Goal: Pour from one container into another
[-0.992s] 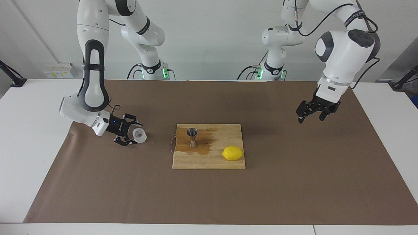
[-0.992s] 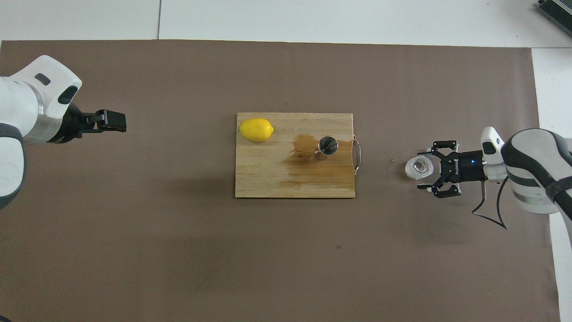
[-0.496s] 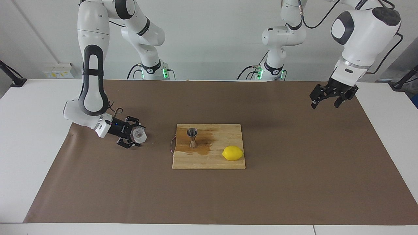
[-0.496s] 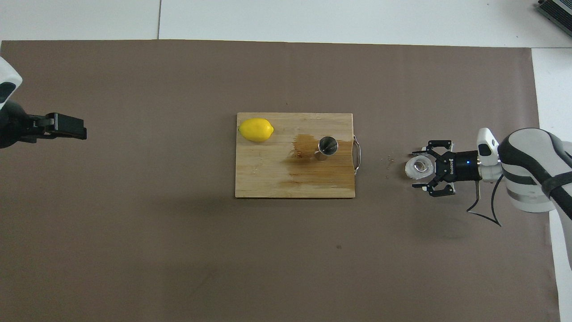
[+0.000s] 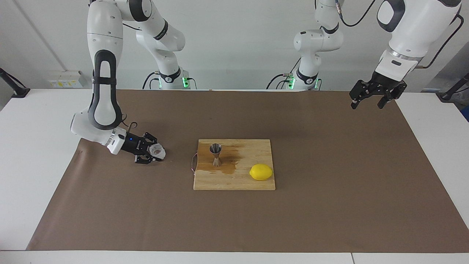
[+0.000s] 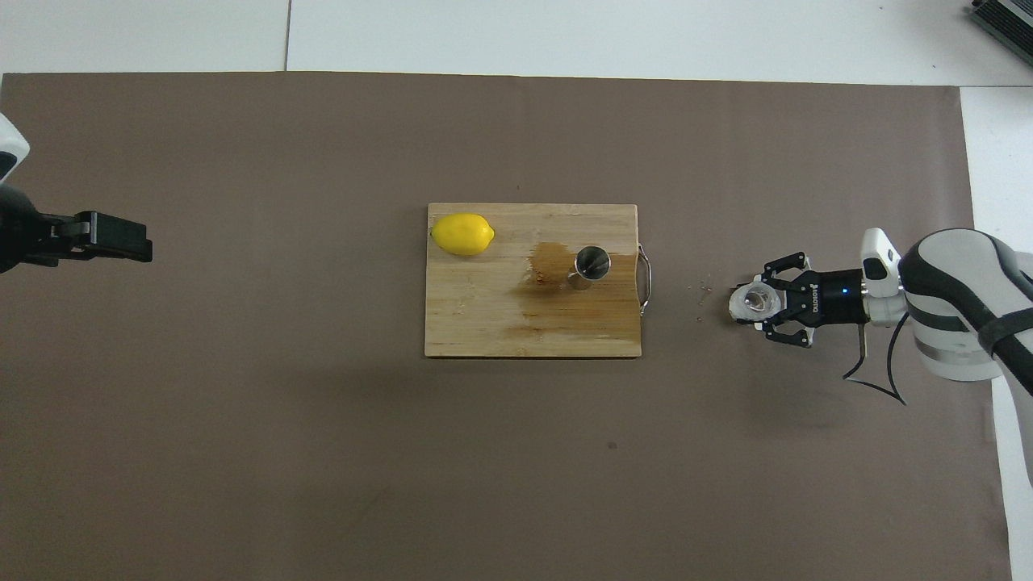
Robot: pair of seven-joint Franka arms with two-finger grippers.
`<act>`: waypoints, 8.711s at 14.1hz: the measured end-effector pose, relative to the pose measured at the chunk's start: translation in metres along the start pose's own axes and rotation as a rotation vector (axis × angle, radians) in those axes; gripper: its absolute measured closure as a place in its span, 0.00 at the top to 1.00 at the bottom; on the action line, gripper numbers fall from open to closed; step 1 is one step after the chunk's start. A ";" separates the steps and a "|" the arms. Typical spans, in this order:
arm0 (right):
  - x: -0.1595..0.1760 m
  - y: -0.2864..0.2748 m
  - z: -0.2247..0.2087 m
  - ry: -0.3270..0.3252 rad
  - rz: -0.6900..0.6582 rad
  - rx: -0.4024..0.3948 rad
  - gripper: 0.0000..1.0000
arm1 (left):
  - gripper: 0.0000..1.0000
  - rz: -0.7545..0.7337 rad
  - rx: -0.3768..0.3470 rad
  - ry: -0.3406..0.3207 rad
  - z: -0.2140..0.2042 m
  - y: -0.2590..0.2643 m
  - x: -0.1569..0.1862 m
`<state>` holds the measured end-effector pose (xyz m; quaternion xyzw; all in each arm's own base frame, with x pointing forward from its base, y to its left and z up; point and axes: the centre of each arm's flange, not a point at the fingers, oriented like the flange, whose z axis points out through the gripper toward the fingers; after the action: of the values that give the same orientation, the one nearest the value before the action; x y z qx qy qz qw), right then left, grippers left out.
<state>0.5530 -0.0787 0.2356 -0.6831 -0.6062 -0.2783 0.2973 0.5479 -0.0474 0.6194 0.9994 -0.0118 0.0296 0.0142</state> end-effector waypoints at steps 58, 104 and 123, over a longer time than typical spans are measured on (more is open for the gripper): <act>0.328 -0.004 0.084 -0.571 0.203 -0.091 0.51 | 1.00 -0.014 -0.003 -0.036 -0.014 -0.008 -0.014; 0.108 -0.017 -0.079 -0.392 0.036 -0.050 1.00 | 1.00 -0.012 -0.002 -0.066 -0.010 -0.007 -0.017; 0.221 -0.052 -0.092 -0.742 1.348 -0.554 1.00 | 1.00 -0.012 -0.002 -0.067 -0.010 -0.007 -0.017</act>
<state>0.5237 0.0035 0.4645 -0.9973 -0.0336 0.0649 0.0012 0.5306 -0.0396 0.6277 0.9999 -0.0064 -0.0038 0.0149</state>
